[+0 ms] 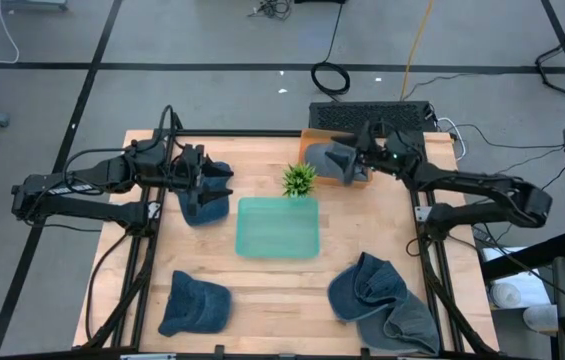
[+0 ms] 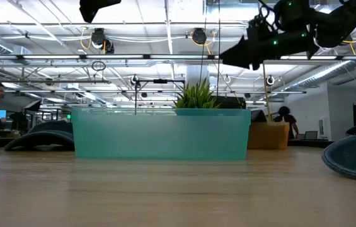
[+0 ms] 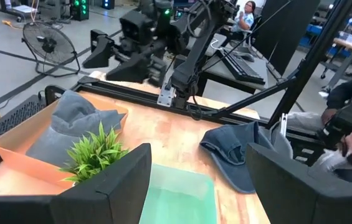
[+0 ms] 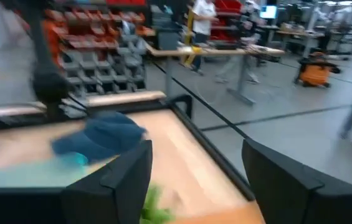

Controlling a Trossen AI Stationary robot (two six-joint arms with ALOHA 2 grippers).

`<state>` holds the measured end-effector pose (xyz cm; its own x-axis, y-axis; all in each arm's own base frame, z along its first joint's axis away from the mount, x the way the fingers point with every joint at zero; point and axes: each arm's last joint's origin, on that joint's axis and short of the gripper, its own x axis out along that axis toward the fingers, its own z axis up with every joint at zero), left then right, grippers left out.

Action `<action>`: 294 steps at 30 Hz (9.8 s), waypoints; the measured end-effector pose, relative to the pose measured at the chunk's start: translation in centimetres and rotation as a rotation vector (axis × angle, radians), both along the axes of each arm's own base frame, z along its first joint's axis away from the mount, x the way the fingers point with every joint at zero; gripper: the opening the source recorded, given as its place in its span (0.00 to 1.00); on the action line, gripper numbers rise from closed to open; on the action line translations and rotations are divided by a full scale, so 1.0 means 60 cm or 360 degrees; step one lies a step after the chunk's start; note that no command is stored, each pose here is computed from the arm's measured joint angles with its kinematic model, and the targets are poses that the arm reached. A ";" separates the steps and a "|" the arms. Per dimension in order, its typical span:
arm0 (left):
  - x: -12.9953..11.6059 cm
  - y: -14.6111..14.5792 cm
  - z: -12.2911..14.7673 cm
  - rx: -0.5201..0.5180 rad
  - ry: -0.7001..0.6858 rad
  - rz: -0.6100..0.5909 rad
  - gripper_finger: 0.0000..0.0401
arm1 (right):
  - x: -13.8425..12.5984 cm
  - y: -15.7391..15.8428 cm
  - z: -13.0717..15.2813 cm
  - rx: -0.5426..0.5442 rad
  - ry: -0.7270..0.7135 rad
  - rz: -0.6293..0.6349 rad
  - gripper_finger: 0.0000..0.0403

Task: Pick & Place hat
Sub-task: Put the gray cap into the orange bin

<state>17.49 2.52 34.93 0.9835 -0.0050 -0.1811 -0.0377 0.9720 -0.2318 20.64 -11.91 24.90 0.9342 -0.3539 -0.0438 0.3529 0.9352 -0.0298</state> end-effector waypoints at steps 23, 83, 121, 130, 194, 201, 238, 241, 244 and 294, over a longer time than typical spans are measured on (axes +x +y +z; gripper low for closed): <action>0.001 0.000 0.005 0.0215 -0.0054 -0.0052 0.99 | -0.006 0.105 0.065 0.0107 -0.0377 0.0413 0.98; 0.041 -0.059 -0.018 -0.0021 0.0074 -0.0101 0.98 | -0.086 0.546 0.199 0.0211 0.0173 0.0868 0.98; 0.040 -0.059 -0.023 -0.0195 0.0132 -0.0059 0.98 | -0.062 0.730 -0.015 0.1321 0.2342 0.0461 0.98; 0.039 -0.062 -0.023 -0.0259 0.0137 -0.0064 0.98 | -0.066 0.714 -0.022 0.1133 0.2306 0.0346 0.98; 0.037 -0.069 -0.030 -0.0294 0.0215 -0.0155 0.98 | -0.061 0.682 0.098 0.0887 0.1946 0.0950 0.02; 0.037 -0.069 -0.030 -0.0271 0.0214 -0.0164 0.98 | -0.087 0.655 0.178 0.0924 0.1558 0.1232 0.02; 0.037 -0.067 -0.030 -0.0256 0.0211 -0.0117 0.98 | -0.050 0.569 0.030 -0.0804 0.0385 -0.0140 0.03; 0.037 -0.067 -0.030 -0.0248 0.0211 -0.0119 0.98 | -0.038 0.555 0.004 -0.0830 0.0396 -0.0187 0.03; 0.037 -0.067 -0.030 -0.0210 0.0208 -0.0128 0.98 | -0.027 0.537 -0.018 -0.0836 0.0404 -0.0189 0.03; 0.055 -0.046 0.026 0.0315 -0.0396 -0.0004 0.98 | 0.142 0.252 0.141 -0.1355 -0.0885 0.0420 0.03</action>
<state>20.78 -0.23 36.51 0.9977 0.0036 0.0674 -0.0009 0.9992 -0.0398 29.16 3.19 33.36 0.7983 0.1514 0.5830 0.3067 0.7309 -0.6097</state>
